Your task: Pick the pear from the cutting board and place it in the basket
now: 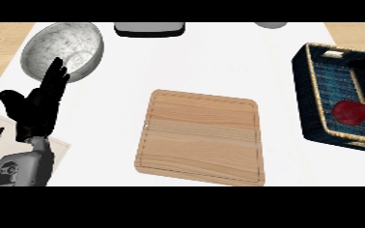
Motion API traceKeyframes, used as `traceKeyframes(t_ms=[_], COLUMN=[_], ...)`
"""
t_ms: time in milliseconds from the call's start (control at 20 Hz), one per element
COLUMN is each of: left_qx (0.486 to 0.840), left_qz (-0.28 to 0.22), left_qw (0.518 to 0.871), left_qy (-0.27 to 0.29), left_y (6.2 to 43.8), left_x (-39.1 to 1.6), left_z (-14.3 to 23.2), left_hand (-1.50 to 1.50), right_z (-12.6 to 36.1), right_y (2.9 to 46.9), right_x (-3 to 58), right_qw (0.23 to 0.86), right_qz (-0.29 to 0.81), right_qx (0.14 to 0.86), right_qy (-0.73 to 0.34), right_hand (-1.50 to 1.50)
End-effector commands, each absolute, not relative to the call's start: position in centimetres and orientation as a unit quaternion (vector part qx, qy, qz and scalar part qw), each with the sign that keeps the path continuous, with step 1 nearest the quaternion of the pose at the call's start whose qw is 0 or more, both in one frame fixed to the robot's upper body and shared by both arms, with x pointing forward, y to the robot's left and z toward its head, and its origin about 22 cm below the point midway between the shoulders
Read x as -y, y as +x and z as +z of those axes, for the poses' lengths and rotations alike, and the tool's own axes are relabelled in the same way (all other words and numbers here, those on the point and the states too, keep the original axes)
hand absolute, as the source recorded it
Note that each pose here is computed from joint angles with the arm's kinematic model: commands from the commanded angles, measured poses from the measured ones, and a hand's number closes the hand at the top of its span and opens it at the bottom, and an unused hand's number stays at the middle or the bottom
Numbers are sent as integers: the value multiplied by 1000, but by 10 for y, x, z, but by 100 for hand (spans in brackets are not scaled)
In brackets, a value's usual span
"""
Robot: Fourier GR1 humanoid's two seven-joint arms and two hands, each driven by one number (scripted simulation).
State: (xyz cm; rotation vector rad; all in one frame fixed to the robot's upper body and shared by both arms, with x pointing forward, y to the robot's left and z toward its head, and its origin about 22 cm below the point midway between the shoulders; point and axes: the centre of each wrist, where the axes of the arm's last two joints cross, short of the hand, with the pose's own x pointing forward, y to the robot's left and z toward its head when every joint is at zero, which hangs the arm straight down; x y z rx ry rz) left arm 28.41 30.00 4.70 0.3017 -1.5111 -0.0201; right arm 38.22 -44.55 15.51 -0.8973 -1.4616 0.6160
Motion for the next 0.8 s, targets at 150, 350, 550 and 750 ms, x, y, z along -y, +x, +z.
traceKeyframes(t_ms=[150, 350, 550, 750], left_qx=[683, 679, 684, 691], left_qz=[-7, -15, -16, -14], left_qw=[716, 723, 719, 710], left_qy=[140, 127, 123, 134], left_y=[294, 274, 282, 289], left_x=[-297, -303, -292, -302], left_z=[50, 43, 53, 48], left_hand=[0, 0, 0, 0], right_z=[174, 169, 181, 174], right_y=[348, 309, 261, 252], right_x=[501, 546, 589, 596], right_qw=[663, 675, 681, 670], right_qz=[140, 82, 105, 89], right_qx=[654, 656, 652, 674], right_qy=[-338, -328, -315, -297], right_hand=[-150, -150, -150, -150])
